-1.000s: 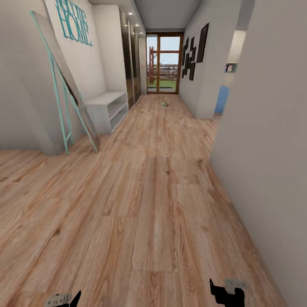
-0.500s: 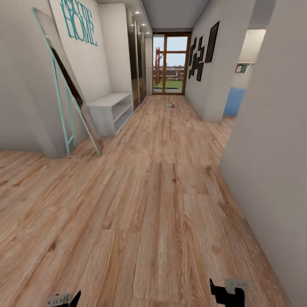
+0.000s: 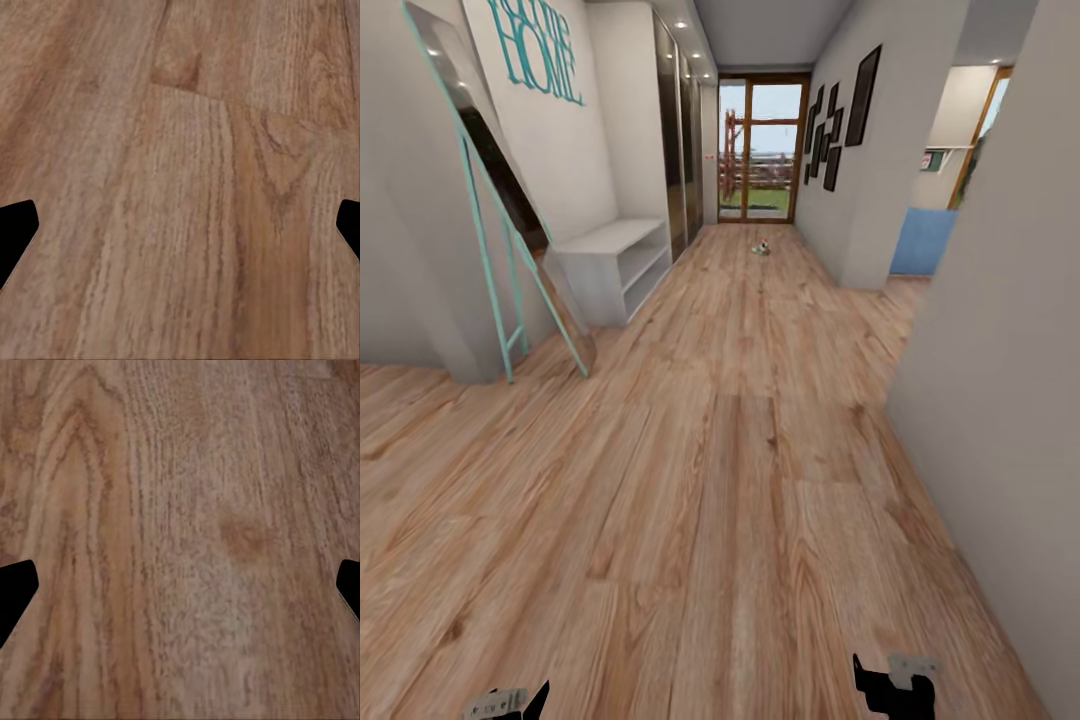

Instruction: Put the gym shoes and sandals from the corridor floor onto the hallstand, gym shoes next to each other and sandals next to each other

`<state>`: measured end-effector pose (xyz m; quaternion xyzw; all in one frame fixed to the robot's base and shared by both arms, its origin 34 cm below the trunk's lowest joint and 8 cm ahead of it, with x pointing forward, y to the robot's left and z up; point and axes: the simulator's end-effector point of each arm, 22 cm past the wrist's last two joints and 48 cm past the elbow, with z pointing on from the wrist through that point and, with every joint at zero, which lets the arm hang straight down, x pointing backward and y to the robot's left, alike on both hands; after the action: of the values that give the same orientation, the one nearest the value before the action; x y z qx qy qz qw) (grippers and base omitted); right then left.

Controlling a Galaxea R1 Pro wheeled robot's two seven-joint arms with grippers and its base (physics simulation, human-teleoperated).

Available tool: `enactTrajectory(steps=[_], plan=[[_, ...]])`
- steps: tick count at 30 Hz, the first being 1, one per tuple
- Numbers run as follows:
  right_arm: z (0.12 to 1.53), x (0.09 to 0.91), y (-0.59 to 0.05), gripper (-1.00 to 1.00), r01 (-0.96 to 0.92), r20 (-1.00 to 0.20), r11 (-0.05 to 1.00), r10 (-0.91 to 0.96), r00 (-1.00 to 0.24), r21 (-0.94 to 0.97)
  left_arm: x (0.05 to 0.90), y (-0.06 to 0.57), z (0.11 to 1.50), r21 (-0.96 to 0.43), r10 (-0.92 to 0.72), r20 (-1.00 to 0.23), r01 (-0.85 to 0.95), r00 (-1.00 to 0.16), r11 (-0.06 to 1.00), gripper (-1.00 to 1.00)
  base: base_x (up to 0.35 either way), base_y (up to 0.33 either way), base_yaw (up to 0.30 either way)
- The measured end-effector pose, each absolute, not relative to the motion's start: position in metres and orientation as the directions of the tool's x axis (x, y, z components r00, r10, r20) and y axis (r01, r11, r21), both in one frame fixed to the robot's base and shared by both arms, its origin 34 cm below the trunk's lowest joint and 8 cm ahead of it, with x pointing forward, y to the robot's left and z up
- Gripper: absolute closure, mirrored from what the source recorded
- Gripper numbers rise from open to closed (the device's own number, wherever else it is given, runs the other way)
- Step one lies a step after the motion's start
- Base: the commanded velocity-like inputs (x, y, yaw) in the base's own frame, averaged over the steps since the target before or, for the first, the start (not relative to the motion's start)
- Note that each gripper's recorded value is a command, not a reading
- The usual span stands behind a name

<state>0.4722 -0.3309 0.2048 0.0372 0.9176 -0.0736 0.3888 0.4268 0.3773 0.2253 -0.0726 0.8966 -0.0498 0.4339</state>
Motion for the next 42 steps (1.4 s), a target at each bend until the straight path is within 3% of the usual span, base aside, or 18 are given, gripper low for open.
enactTrajectory(steps=[42], plan=[[0.2048,0.4723,-0.3302,-1.0,0.127,-0.719,0.986,0.012,-0.695,-0.106,0.4266,0.3773,0.2252,-0.153,-0.175,-0.771,-0.089,-0.612,0.984,-1.0,0.338,0.0,0.0]])
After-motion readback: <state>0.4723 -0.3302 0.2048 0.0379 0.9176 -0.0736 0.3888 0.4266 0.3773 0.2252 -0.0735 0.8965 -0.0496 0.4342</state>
